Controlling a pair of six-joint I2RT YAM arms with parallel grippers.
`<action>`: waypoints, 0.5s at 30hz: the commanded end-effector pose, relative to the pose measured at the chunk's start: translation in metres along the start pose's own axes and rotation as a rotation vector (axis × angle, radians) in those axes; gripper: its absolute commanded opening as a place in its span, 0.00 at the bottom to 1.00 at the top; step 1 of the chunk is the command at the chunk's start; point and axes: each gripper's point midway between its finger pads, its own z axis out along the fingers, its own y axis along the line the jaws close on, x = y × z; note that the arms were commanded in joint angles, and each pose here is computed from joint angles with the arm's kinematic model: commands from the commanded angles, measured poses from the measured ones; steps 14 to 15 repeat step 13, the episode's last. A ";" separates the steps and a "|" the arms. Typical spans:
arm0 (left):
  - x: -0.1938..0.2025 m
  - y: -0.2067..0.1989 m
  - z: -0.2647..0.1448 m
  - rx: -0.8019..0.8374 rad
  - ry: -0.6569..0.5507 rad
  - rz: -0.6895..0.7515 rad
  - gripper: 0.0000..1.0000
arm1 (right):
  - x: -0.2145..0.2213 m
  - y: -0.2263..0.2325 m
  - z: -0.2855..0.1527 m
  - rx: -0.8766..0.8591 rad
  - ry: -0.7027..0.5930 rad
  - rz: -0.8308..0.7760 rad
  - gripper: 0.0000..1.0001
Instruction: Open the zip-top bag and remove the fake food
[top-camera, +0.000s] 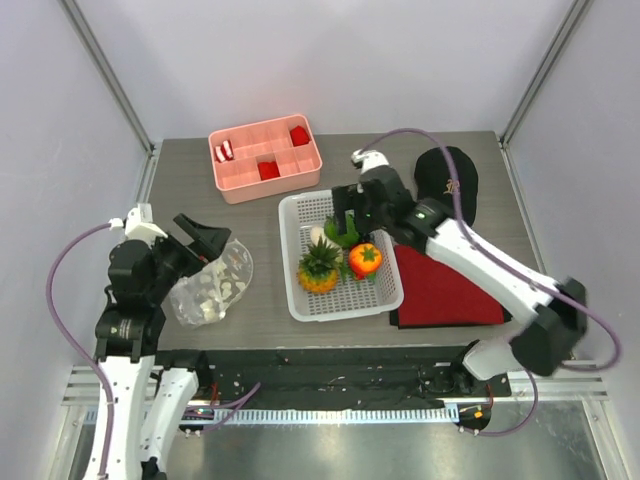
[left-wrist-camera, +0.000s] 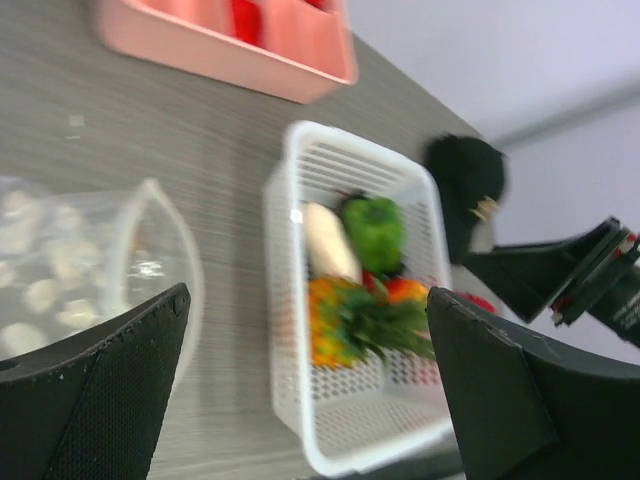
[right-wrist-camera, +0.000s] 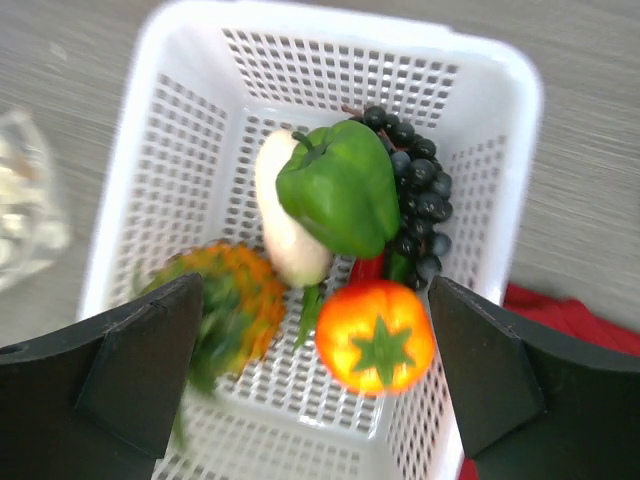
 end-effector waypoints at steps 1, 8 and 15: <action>-0.007 -0.067 -0.030 0.271 0.033 0.029 1.00 | -0.032 -0.011 -0.088 -0.035 -0.207 0.146 1.00; -0.004 -0.117 -0.040 0.486 0.109 0.018 1.00 | -0.007 -0.027 -0.148 -0.084 -0.257 0.208 1.00; -0.001 -0.157 -0.047 0.599 0.156 0.062 1.00 | 0.005 -0.036 -0.161 -0.074 -0.265 0.232 1.00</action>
